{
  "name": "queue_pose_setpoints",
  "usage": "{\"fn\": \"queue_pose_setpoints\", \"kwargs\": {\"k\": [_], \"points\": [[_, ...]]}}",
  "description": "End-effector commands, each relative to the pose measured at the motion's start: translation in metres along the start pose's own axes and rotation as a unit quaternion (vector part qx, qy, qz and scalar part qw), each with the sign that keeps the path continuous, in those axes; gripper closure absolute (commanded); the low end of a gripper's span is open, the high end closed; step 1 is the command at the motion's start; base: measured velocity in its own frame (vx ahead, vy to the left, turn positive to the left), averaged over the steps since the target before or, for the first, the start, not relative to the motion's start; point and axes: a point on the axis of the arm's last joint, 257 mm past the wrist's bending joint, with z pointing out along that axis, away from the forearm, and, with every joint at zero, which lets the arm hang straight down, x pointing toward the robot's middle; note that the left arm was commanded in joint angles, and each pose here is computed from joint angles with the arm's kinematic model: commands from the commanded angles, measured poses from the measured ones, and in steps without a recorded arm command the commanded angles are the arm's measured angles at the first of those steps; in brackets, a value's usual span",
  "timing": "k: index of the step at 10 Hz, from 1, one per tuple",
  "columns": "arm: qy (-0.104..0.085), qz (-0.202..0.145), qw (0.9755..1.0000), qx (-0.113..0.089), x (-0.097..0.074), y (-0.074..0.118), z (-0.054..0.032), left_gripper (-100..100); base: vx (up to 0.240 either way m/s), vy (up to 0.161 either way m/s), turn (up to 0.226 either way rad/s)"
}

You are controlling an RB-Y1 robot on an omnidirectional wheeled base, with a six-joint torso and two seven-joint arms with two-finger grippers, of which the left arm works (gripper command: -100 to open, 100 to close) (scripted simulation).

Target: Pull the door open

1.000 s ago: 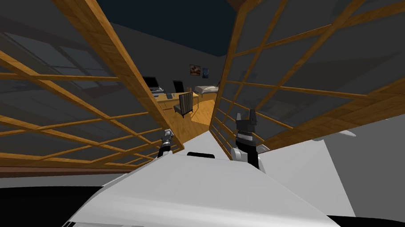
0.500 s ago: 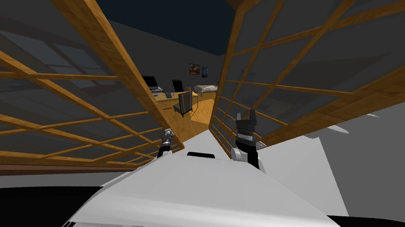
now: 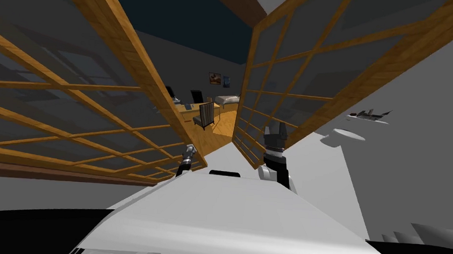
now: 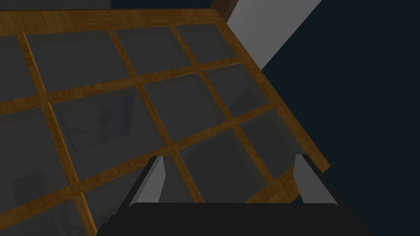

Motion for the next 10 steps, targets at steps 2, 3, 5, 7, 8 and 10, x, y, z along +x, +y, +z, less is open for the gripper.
{"fn": "queue_pose_setpoints", "kwargs": {"k": [2,3,5,7,8,10], "points": [[0.001,-0.005,0.9998,-0.020,0.002,0.011,-0.0021,100,-0.200,0.026,-0.048],[-0.002,-0.004,0.9999,-0.014,0.000,0.009,-0.0024,100,-0.112,0.021,-0.039],[-0.002,-0.004,0.9994,-0.035,0.000,0.015,-0.0087,100,-0.180,0.007,-0.090],[0.000,-0.004,0.9985,-0.055,0.001,0.019,-0.0144,100,-0.257,0.014,-0.090],[0.000,-0.004,0.9980,-0.063,0.002,0.020,-0.0169,100,-0.210,0.027,-0.093],[0.001,-0.005,0.9968,-0.080,0.002,0.023,-0.0226,100,-0.237,0.007,-0.074]]}}
